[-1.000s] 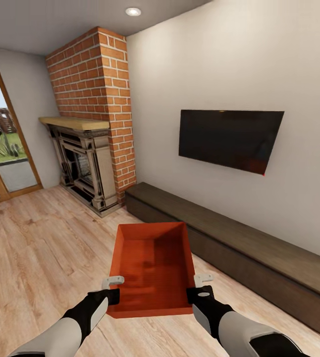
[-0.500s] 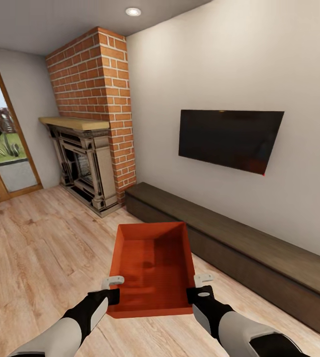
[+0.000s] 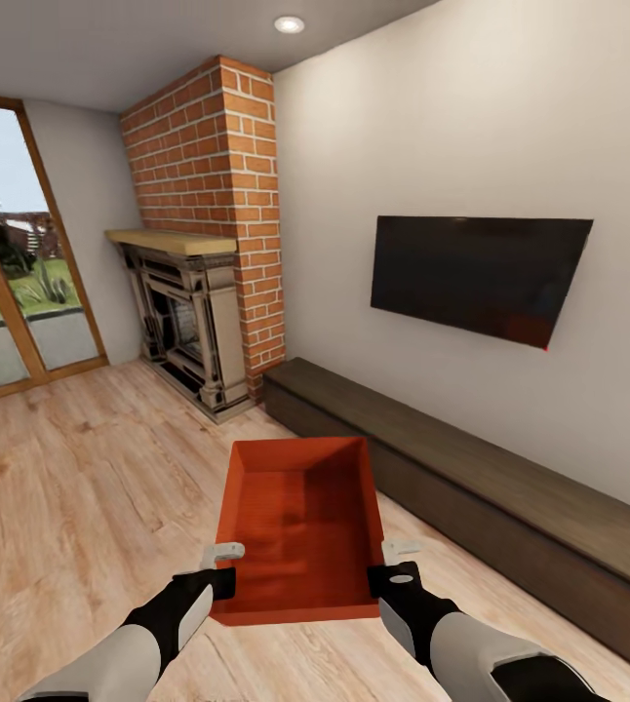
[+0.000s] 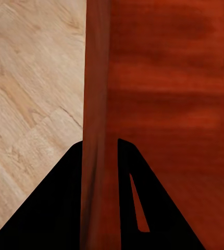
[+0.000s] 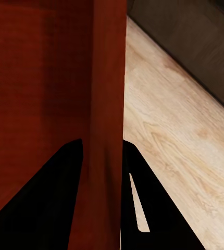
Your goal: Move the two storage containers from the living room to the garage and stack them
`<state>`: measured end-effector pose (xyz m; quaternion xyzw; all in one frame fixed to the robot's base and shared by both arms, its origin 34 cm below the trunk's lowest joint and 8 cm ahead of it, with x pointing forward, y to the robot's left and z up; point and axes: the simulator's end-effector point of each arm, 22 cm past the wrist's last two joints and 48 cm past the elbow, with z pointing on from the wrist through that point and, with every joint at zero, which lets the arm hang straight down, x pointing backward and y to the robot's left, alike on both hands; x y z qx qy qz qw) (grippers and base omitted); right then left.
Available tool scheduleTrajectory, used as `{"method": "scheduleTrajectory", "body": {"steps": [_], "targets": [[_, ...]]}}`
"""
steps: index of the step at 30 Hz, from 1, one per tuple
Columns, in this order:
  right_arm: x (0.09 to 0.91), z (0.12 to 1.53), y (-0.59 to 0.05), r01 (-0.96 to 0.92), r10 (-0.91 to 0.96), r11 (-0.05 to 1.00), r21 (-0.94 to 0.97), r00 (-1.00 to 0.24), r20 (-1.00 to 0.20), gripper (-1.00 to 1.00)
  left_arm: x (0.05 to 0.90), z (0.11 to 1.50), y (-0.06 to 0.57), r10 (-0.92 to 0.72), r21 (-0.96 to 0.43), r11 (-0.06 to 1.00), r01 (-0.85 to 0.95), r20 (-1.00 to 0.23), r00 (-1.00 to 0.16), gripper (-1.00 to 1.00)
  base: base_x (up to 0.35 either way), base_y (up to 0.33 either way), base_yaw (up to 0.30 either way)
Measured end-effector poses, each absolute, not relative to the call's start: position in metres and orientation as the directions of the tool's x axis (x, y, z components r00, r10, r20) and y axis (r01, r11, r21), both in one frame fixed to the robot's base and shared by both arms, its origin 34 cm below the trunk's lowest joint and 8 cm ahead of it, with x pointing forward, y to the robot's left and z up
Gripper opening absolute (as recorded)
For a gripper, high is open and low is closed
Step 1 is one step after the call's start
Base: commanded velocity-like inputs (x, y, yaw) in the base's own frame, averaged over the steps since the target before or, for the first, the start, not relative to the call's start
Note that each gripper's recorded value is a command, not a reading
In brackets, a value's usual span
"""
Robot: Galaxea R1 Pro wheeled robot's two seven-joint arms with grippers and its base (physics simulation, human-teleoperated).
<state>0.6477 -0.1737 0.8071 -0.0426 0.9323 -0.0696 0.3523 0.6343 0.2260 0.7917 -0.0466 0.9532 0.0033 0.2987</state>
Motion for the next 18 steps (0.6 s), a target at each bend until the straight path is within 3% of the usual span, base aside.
{"method": "scheduleTrajectory", "body": {"steps": [18], "targets": [[0.6476, 0.8069, -0.1737, -0.030, -0.128, 0.987, -0.159, -0.748, -0.651, -1.00, 0.6343, 0.7917, 0.2260, -0.086, -0.021, 0.996, -0.090, -0.570, -0.817, -1.00, 0.000, 0.000, 0.276]]}}
